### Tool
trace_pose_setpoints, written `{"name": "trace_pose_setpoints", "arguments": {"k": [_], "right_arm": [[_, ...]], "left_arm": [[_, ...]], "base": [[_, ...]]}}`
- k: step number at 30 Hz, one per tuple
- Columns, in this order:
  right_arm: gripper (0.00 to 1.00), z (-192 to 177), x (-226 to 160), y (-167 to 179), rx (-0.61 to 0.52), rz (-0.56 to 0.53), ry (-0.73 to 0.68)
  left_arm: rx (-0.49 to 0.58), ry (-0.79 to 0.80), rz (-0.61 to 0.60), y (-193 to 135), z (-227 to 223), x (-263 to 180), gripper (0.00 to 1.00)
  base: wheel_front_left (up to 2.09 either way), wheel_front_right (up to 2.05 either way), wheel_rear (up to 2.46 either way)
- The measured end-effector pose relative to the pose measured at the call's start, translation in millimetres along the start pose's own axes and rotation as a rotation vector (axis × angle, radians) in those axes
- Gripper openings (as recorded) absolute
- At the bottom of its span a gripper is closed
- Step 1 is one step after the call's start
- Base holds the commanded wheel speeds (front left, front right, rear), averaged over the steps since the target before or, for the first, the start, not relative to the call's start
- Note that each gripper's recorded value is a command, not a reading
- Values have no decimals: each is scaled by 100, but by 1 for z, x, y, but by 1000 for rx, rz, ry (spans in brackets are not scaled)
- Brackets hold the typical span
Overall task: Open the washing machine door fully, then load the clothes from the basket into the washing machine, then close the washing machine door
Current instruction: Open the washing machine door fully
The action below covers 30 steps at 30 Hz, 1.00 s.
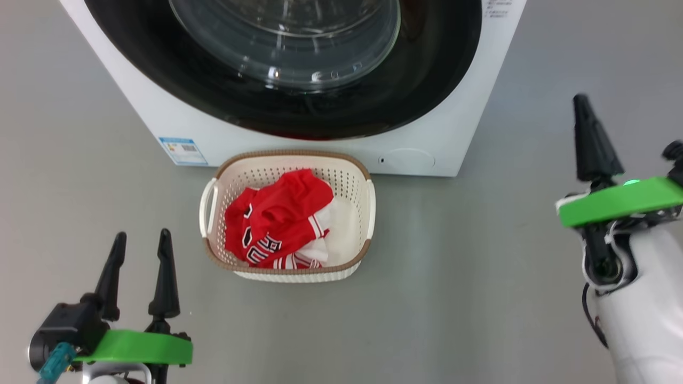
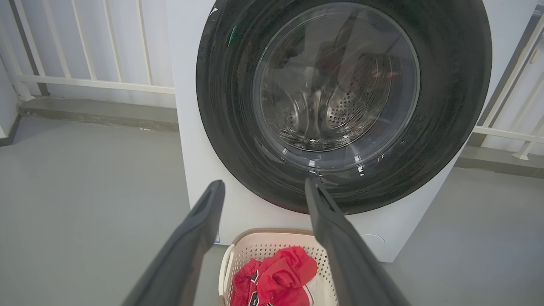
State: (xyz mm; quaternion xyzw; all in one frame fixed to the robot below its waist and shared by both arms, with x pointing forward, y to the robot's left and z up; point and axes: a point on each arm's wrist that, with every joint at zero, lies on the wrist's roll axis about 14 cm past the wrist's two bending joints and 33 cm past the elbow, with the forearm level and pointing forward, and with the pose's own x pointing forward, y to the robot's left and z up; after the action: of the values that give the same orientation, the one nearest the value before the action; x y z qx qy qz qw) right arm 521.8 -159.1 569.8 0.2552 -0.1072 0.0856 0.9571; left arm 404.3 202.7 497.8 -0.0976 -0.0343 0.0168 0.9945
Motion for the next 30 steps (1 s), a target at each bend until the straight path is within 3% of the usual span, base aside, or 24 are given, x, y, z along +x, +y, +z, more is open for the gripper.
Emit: {"name": "trace_pose_setpoints", "arguments": {"k": [9, 30], "right_arm": [[0, -5, 38, -24, 203, -52, 5], [0, -53, 116, -32, 564, -58, 263]], "left_arm": [[8, 6, 7, 4, -6, 13, 100], [-11, 31, 19, 12, -25, 39, 100]], "base": [[0, 0, 0], [0, 0, 0]]}}
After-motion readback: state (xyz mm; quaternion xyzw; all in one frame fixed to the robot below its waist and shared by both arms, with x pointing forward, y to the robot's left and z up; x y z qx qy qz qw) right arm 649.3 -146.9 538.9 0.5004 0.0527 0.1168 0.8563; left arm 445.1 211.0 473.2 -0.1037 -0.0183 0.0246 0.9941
